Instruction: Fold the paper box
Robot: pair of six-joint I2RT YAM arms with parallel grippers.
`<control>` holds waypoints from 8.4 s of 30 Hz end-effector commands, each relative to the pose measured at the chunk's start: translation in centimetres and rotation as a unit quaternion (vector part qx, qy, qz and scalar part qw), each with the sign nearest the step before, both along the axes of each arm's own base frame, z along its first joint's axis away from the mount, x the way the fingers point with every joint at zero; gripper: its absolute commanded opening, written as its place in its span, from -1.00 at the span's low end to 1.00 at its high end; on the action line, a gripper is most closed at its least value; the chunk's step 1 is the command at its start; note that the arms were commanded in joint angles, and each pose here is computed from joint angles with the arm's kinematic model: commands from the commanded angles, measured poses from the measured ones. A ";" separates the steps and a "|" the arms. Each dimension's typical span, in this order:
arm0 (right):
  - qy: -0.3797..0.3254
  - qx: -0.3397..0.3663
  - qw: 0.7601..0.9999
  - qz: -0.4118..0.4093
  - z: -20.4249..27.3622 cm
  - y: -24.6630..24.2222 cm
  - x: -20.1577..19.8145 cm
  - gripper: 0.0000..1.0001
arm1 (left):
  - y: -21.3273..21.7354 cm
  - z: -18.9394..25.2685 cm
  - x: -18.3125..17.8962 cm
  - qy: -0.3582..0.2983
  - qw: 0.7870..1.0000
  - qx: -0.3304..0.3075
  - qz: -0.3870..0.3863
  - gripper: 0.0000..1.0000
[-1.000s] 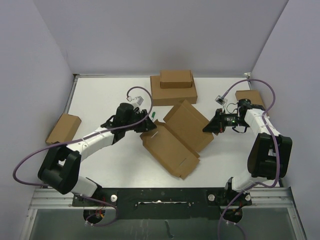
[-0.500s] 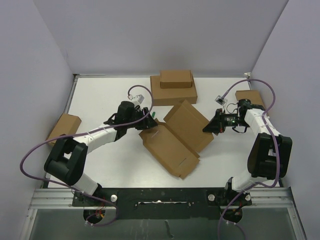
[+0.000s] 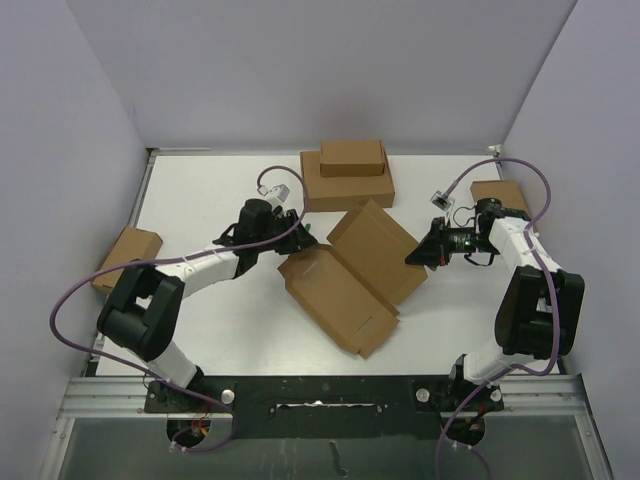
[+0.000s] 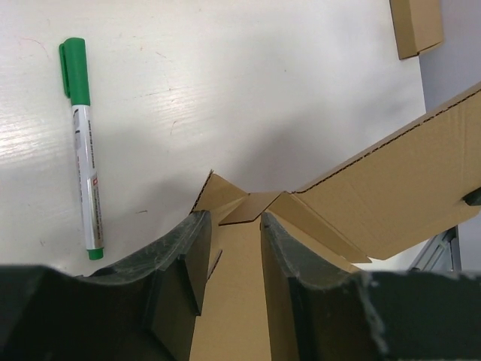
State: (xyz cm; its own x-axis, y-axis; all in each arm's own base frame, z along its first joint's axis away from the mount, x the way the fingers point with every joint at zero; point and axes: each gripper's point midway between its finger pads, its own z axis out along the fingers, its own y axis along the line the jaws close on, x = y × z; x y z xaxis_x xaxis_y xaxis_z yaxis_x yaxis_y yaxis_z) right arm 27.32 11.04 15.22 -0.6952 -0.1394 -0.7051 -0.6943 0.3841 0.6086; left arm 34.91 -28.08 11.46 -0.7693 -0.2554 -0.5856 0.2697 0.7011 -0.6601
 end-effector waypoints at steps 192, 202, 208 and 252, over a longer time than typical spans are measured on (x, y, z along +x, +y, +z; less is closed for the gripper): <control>-0.052 0.017 0.998 0.014 2.4 0.5 0.5 -1.00 | 4.1 -0.7 -9.7 0.026 0.999 0.012 -0.016 -0.77; -0.052 0.015 0.998 0.013 2.3 0.4 0.5 -1.00 | 3.3 -3.5 -12.0 0.076 0.995 0.034 -0.056 -0.77; -0.051 0.012 0.999 0.012 2.2 0.4 0.6 -1.00 | 3.7 -5.2 -13.0 0.108 0.991 0.048 -0.056 -0.77; -0.204 -0.013 0.977 0.055 6.6 1.0 -1.6 -1.00 | 7.3 6.3 -9.9 -0.129 0.991 0.027 -0.023 0.52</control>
State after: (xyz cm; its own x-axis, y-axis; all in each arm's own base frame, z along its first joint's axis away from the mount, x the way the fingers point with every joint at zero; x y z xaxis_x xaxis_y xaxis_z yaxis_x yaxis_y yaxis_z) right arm 25.84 11.58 18.65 -0.4826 -0.2262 -0.8461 -0.8516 0.3470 0.3930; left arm 23.66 -19.82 13.52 -0.7123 -0.1961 -0.6740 0.3234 0.7605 -0.5631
